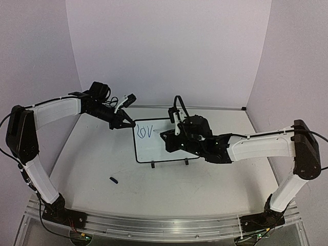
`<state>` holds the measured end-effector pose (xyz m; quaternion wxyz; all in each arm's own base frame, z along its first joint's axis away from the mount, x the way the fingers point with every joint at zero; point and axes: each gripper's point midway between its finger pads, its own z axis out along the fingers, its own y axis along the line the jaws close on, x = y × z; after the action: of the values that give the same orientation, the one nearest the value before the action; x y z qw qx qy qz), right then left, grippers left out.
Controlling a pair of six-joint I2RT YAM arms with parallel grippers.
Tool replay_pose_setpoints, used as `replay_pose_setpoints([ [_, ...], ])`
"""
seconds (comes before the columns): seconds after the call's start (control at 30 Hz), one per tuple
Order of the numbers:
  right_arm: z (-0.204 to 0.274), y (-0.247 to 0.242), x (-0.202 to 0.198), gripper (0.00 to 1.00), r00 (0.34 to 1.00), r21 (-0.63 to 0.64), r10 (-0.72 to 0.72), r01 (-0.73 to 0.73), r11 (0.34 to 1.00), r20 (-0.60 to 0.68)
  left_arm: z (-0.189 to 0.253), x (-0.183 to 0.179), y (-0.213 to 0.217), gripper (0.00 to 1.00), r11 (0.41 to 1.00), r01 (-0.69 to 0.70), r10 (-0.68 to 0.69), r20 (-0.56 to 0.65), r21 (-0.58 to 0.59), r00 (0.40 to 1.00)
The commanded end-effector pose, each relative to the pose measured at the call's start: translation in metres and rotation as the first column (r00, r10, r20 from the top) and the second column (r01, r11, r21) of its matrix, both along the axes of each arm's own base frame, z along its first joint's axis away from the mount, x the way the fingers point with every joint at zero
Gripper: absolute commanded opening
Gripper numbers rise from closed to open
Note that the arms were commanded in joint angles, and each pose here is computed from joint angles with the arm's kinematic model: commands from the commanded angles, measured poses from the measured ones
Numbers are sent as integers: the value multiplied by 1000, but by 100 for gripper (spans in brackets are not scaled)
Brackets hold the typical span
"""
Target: Write a sentence on the whiteboard
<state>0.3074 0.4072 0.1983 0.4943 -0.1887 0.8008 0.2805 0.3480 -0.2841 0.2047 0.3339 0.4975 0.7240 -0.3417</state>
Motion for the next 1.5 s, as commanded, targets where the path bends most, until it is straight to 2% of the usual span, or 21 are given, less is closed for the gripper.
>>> replay_pose_setpoints([
  [0.0,9,3,9,0,999,29,-31,30,999,22,4,9,10,0,998,-45,40,79,51,996],
  [0.37,4,7,17,0,998,0,-54,54,999,21,7,9,10,0,998,-43,39,83,46,996],
  [0.9,12,-17,20,0,988,1,-148,148,989,45,4,9,10,0,998,-44,40,78,50,996],
  [1.47,27,-7,20,0,992,18,-106,105,994,71,6,9,10,0,998,-44,40,81,49,996],
])
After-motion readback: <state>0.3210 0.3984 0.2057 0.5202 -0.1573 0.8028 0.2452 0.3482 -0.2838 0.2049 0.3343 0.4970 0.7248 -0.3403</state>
